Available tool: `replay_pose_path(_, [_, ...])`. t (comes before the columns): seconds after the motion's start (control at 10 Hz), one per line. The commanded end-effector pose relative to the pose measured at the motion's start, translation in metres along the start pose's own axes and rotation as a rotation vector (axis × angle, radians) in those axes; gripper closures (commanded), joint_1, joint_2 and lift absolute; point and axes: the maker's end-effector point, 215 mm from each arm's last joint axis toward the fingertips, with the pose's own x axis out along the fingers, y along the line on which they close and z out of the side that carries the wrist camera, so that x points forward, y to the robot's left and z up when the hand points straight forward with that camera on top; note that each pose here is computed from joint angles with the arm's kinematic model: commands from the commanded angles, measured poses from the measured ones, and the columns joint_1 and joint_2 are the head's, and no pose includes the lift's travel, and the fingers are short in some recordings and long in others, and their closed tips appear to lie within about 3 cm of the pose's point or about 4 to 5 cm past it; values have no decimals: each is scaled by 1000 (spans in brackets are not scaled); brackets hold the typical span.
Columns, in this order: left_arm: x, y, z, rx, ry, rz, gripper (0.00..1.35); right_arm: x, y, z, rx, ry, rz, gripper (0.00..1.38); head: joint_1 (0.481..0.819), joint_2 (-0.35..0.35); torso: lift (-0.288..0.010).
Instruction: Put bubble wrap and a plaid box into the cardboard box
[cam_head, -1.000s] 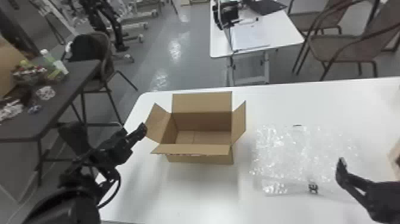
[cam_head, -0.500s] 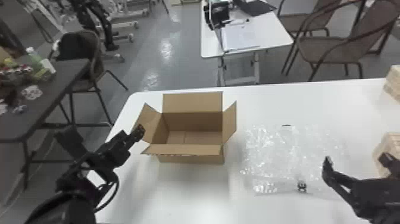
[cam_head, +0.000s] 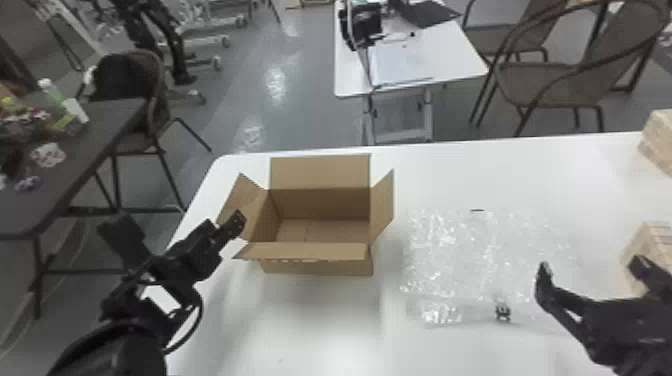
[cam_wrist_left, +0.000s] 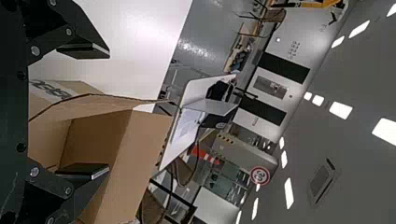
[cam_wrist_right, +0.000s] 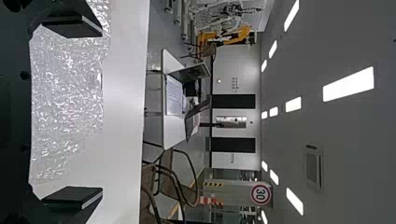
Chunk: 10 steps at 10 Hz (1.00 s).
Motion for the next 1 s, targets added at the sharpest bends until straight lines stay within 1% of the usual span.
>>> replay_pose_path(0.0, [9, -7, -6, -1, 6, -19, 410, 0, 0, -1, 3, 1, 1, 101, 695, 238, -109])
replay_pose_path(0.3, [28, -20, -8, -1, 1, -54, 410, 3, 3, -2, 12, 2, 15, 101, 695, 214, -109])
replay_pose_path(0.4, [33, -24, -9, 2, 6, -69, 573, 3, 3, -3, 14, 2, 17, 101, 695, 208, -109])
replay_pose_path(0.5, [35, -25, -11, 2, 11, -77, 883, 3, 3, -3, 14, 4, 18, 101, 695, 203, -109])
replay_pose_path(0.6, [35, -25, -14, -5, 25, -77, 1223, 3, 3, -3, 20, 4, 18, 101, 695, 199, -109])
replay_pose_path(0.7, [34, -24, -12, -8, 18, -75, 1207, 3, 3, -5, 29, 6, 17, 101, 695, 197, -109])
replay_pose_path(0.9, [34, -24, -4, 4, -9, -72, 1223, 3, 3, -6, 34, 7, 19, 101, 695, 198, -109])
